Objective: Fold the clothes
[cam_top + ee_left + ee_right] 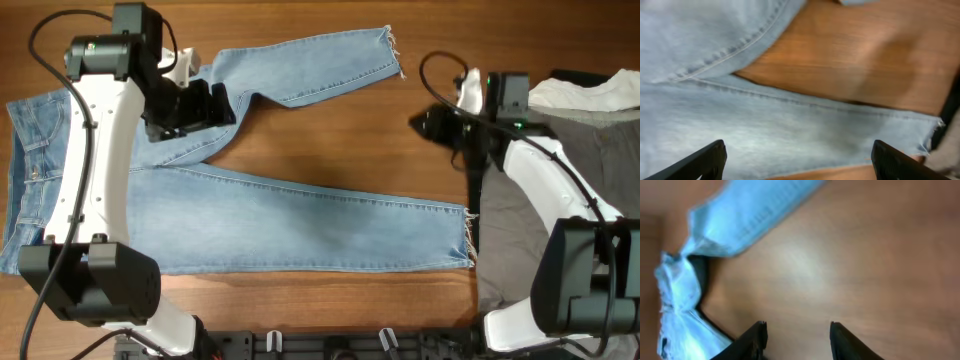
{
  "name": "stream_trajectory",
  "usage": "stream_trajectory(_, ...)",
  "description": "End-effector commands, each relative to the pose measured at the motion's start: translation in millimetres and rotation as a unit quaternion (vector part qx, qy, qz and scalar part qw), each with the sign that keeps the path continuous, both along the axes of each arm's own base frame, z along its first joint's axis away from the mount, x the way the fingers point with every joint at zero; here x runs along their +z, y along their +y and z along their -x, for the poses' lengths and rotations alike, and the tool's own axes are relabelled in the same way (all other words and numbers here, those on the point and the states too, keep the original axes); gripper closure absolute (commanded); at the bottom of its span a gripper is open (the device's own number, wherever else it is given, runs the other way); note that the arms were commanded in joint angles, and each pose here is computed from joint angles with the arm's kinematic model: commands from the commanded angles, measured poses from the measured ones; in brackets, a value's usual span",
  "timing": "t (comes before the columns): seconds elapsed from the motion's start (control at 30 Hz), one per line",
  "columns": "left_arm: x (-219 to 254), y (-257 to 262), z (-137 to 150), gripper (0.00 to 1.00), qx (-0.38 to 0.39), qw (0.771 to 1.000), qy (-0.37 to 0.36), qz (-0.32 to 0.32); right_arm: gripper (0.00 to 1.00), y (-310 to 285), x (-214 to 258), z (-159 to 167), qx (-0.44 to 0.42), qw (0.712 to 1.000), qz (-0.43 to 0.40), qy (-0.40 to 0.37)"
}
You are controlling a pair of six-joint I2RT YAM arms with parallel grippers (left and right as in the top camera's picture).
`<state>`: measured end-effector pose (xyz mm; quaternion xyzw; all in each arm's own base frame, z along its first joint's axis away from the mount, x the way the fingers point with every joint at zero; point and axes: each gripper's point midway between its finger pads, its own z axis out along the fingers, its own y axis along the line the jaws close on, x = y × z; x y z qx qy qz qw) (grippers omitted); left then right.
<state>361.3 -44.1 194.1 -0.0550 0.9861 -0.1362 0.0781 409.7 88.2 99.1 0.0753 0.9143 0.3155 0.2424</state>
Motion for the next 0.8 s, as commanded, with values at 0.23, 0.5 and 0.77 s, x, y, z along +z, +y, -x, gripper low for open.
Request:
stream_trajectory(0.23,3.7,-31.9,-4.0,0.07,-0.035,0.999,-0.025,0.0,0.57,74.5,38.8,-112.7,0.02,0.99,0.03,-0.135)
stream_trajectory(0.5,4.5,-33.0,-7.2,0.05,-0.035,0.999,-0.032,0.001,0.13,6.9,-70.7,-173.8,-0.115,0.964,0.193,-0.145)
stream_trajectory(0.77,5.4,-33.3,-10.5,0.05,-0.035,0.999,-0.039,0.001,0.23,19.7,-107.6,-178.9,-0.062,0.975,0.145,-0.158)
